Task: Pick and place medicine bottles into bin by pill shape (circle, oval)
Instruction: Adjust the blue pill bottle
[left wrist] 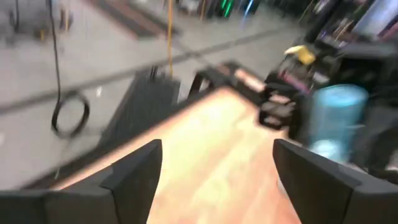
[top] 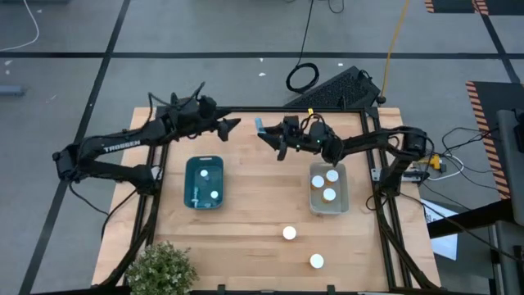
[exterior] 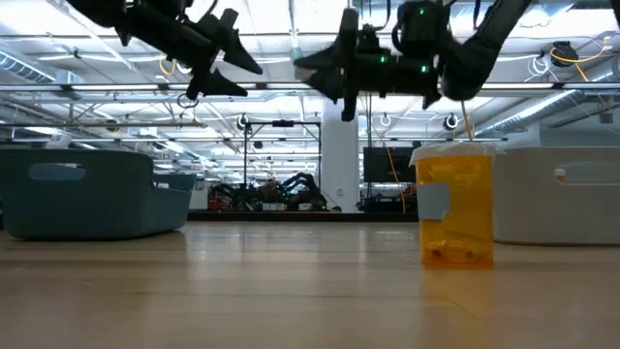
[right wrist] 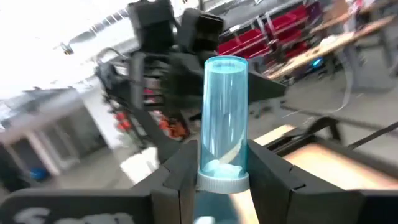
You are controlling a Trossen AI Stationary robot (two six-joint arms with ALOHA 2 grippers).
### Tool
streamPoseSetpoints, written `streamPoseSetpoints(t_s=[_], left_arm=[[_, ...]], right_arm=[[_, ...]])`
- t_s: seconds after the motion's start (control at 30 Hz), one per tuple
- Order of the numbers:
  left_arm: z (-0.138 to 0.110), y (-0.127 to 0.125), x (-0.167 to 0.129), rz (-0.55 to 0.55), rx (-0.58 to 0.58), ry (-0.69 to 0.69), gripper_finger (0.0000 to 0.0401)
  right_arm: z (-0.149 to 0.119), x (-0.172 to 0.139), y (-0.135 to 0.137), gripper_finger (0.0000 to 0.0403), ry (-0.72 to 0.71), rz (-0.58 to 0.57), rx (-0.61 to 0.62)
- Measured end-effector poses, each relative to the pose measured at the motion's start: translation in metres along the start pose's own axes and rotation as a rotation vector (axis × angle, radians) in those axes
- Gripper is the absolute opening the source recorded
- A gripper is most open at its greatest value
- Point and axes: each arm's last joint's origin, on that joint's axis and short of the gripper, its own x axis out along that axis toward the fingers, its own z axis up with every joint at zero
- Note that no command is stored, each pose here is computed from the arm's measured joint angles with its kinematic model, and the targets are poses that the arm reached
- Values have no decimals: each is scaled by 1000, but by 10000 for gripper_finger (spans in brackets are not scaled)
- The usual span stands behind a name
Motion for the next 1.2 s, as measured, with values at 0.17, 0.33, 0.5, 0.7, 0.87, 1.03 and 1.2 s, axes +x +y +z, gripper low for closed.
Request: streamPoseSetpoints(t_s=[0.17, 0.33, 0.5, 0.7, 0.87, 1.03, 1.2], left_arm=[[16, -9, -8, -42, -90, 101, 279], [35, -26, -16, -115, -153, 97, 275], [48, -43, -24, -164, -199, 90, 291], [51, -54, -29, -245, -270, 121, 321], [50, -57, -30, -329, -327, 187, 325], [49, -60, -31, -411, -369, 252, 306], [50, -61, -31, -428, -447, 275, 303]], right_arm=[[30, -4, 27, 111, 82, -14, 110], [69, -12, 51, 111, 218, -82, 111], [99, -20, 67, 111, 325, -144, 101], [116, -21, 78, 111, 356, -165, 161], [111, -21, 86, 111, 371, -163, 258], [107, -19, 102, 111, 347, -130, 344], [103, -19, 112, 111, 323, -161, 357]])
